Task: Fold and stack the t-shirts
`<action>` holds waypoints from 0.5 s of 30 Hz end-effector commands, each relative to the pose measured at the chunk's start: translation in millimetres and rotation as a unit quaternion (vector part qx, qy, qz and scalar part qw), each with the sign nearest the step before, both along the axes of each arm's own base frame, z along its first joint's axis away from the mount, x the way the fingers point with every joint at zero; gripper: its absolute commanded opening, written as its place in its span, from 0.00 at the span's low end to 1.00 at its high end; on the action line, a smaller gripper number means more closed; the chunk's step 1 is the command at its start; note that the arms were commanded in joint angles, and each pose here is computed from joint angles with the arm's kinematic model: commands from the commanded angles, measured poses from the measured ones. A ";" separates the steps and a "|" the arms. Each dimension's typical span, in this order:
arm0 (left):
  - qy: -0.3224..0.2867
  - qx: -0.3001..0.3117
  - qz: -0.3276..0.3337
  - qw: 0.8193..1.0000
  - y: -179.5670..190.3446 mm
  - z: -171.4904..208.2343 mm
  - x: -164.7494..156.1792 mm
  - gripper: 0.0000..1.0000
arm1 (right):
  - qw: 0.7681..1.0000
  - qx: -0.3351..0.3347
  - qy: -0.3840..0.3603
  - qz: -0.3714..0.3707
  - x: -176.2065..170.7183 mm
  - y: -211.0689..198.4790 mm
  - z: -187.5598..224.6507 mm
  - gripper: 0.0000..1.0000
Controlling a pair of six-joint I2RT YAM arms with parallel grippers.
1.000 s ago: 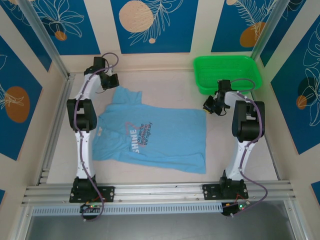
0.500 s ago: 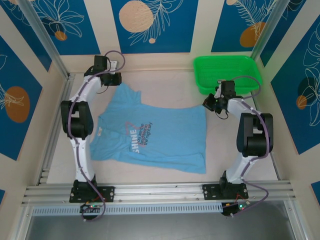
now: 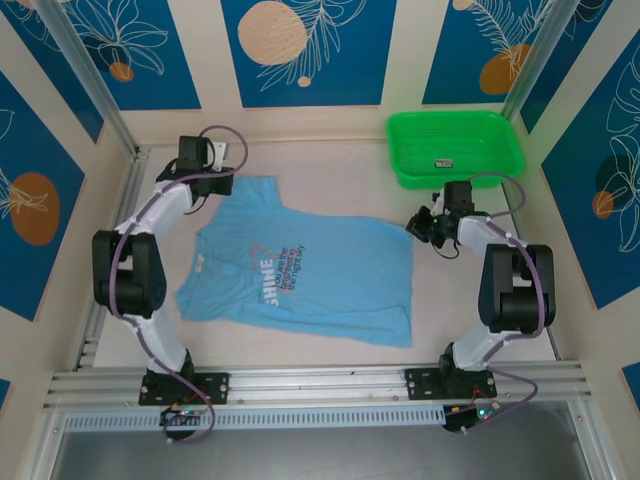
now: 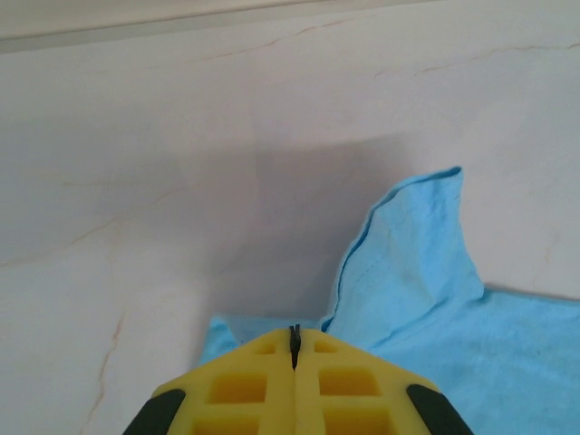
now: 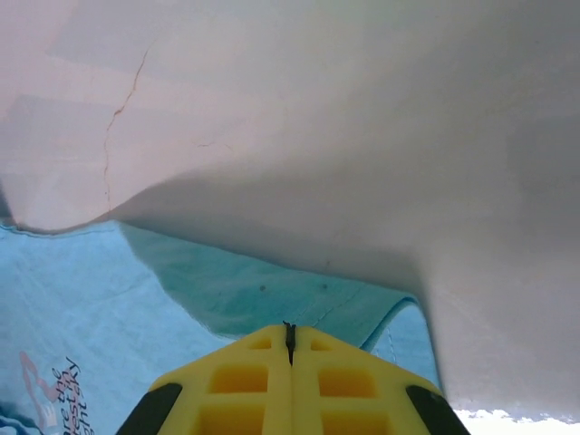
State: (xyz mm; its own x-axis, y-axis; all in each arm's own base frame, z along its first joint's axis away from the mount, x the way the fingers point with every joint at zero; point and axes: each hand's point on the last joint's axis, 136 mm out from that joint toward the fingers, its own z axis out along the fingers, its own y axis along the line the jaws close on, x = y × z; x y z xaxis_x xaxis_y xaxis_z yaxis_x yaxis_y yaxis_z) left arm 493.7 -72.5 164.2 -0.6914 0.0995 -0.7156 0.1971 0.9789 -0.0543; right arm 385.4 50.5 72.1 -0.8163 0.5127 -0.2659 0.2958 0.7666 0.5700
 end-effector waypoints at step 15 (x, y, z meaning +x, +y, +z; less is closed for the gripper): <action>-0.008 0.033 0.086 0.996 24.3 29.7 -99.8 0.00 | 0.999 0.030 -0.001 -0.028 -47.9 2.9 13.7 0.00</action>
